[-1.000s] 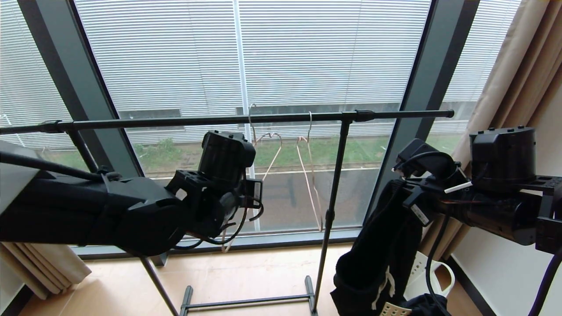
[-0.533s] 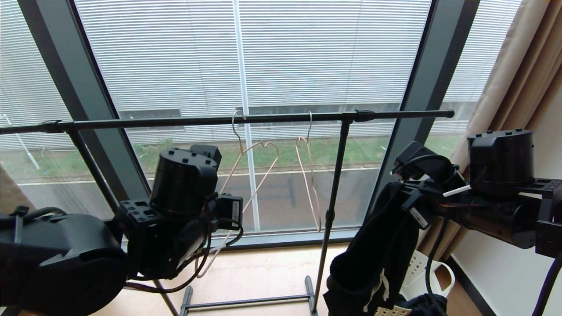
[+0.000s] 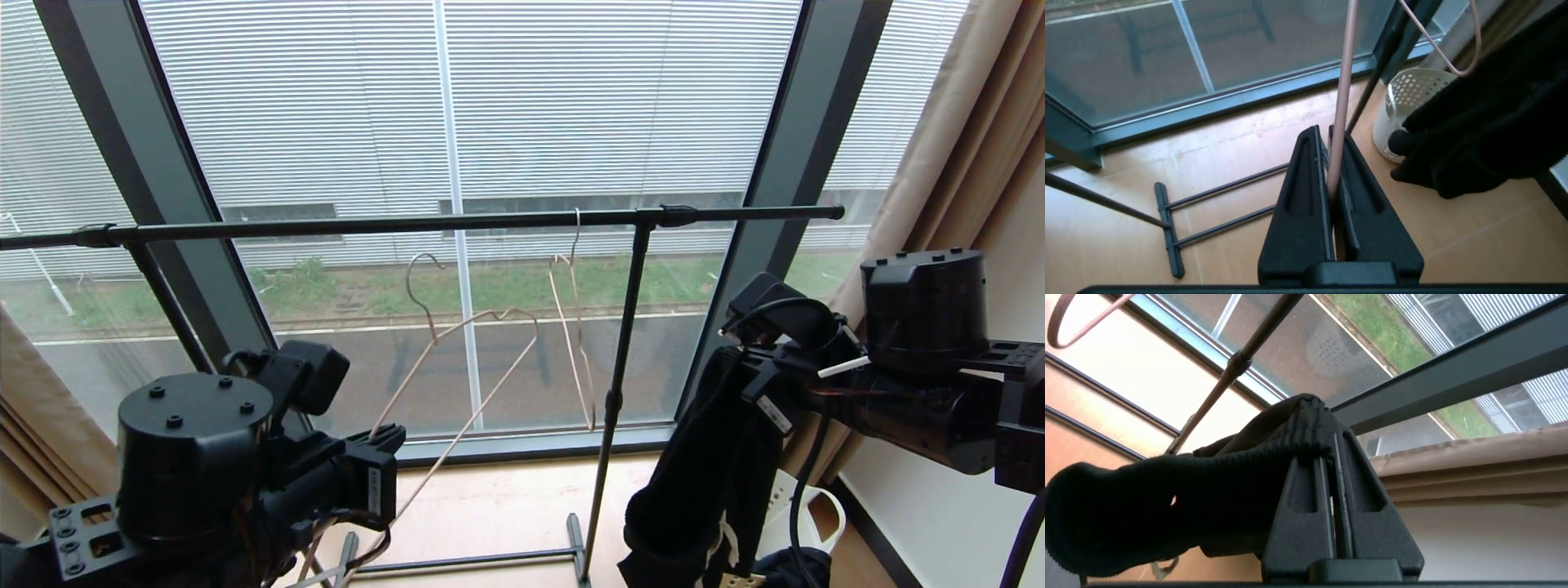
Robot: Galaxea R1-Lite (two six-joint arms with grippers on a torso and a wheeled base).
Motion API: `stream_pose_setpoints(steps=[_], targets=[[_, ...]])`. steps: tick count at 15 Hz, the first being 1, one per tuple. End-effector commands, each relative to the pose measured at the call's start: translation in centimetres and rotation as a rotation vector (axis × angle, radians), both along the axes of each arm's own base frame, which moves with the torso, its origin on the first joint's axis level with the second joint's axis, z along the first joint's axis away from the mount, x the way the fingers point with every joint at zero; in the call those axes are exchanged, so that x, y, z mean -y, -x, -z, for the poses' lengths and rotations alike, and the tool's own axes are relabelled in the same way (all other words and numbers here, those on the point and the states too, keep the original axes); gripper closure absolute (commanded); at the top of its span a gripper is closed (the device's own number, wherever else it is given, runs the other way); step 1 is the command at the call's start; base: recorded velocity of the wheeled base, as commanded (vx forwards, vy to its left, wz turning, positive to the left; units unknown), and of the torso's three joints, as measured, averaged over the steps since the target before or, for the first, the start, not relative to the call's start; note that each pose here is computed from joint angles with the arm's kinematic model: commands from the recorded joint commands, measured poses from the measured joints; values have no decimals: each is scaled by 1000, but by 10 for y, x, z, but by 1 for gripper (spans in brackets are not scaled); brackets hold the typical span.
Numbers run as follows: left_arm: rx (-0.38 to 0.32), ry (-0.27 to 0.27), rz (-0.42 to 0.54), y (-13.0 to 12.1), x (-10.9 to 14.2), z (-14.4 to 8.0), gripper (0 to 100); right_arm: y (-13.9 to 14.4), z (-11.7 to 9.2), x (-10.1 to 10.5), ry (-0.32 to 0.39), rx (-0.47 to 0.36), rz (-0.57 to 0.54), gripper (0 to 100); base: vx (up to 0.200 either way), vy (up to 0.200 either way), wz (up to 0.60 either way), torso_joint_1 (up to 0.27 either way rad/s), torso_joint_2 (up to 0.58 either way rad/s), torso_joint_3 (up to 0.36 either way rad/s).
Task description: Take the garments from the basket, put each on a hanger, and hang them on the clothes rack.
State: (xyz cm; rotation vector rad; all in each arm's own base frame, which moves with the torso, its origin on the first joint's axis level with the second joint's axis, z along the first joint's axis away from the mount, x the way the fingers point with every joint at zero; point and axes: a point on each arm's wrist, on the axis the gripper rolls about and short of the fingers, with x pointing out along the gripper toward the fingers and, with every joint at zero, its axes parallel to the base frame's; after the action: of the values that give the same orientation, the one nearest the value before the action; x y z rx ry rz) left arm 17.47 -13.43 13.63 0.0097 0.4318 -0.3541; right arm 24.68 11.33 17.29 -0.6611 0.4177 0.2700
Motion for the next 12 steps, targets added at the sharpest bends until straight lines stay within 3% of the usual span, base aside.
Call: stream_pose_setpoints(steps=[1, 4, 8, 12], targets=[[1, 30, 49, 16, -12, 4, 100, 1, 0, 0, 0, -1, -1, 100, 0, 0, 0, 0, 0, 0], [-1, 44, 127, 23, -21, 13, 100, 1, 0, 0, 1, 0, -1, 100, 0, 0, 0, 0, 0, 0], [94, 26, 179, 36, -34, 18, 100, -1, -2, 0, 27, 28, 66, 100, 0, 0, 0, 0, 0, 0], [157, 74, 232, 58, -48, 21, 100, -2, -4, -3, 22, 74, 89, 100, 0, 0, 0, 0, 0, 0]])
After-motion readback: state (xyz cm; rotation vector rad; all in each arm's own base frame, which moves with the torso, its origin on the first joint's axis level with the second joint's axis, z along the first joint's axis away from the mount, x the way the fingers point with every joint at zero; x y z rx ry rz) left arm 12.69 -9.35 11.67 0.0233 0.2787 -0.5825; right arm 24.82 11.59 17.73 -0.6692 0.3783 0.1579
